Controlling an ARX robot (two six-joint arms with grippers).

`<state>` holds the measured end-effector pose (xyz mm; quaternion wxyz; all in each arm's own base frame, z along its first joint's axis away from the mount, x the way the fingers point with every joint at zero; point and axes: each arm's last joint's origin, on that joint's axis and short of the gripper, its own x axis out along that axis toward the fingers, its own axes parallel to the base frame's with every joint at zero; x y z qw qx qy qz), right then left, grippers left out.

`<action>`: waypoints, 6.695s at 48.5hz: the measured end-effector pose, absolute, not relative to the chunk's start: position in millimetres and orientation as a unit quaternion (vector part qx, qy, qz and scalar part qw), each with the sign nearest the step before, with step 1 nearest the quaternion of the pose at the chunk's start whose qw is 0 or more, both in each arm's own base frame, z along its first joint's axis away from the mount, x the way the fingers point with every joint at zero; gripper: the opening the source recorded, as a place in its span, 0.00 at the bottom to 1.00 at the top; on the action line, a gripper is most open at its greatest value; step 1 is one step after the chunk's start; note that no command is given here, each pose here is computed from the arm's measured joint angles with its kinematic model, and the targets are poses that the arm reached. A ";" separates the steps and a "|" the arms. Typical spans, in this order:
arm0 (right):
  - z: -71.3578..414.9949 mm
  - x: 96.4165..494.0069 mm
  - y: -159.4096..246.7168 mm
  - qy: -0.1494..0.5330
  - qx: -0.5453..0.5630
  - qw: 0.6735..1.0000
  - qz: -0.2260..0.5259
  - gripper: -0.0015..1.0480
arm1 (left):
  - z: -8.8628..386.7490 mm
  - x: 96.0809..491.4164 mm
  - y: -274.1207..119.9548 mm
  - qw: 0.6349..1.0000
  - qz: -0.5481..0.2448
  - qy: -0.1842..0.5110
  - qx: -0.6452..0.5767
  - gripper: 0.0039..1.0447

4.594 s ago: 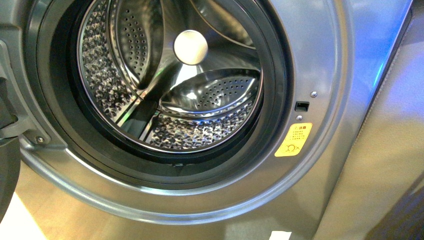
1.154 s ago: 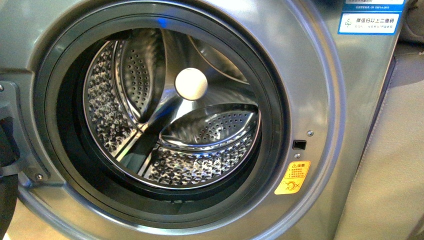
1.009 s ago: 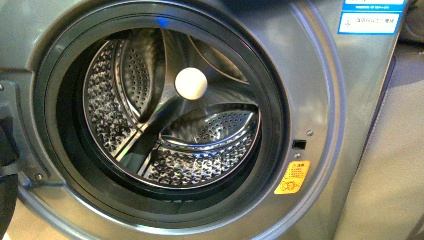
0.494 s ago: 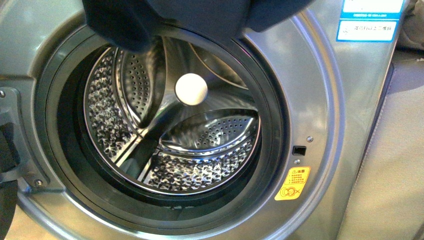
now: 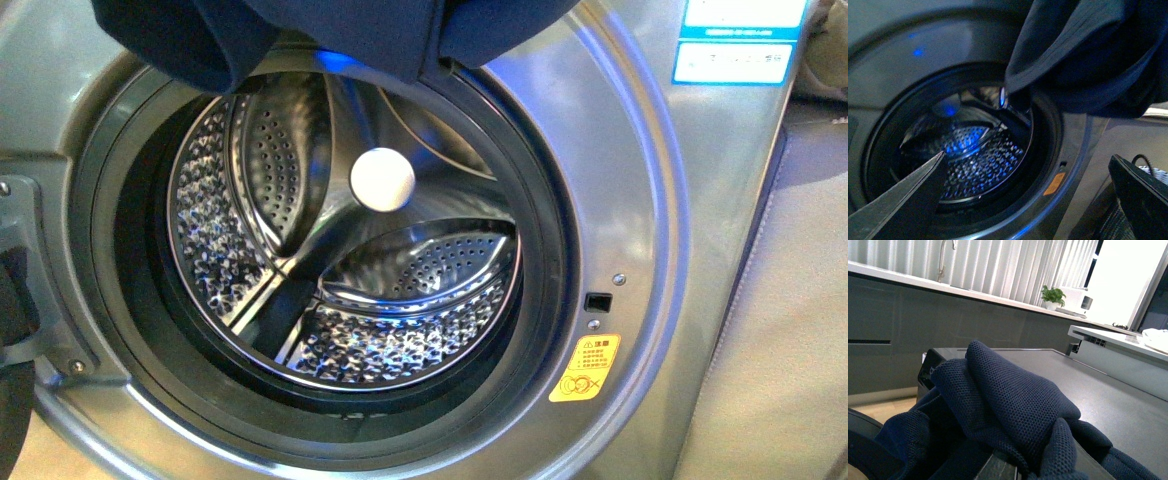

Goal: Put clothes into washing machine

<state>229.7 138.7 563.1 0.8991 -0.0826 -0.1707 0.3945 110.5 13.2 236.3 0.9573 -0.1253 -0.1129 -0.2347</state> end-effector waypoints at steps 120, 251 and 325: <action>563.1 229.7 138.7 -0.171 -0.083 0.899 0.395 0.06 | 399.3 184.4 -89.1 0.808 -0.530 -0.229 -0.119 0.94; 563.8 229.9 137.8 -0.173 -0.082 0.900 0.391 0.92 | 362.5 241.3 -88.8 0.952 -0.197 -0.189 -0.139 0.09; 212.1 127.9 0.9 0.002 -0.006 1.000 0.001 0.02 | 166.1 342.4 -97.7 0.990 -0.116 -0.059 -0.054 0.09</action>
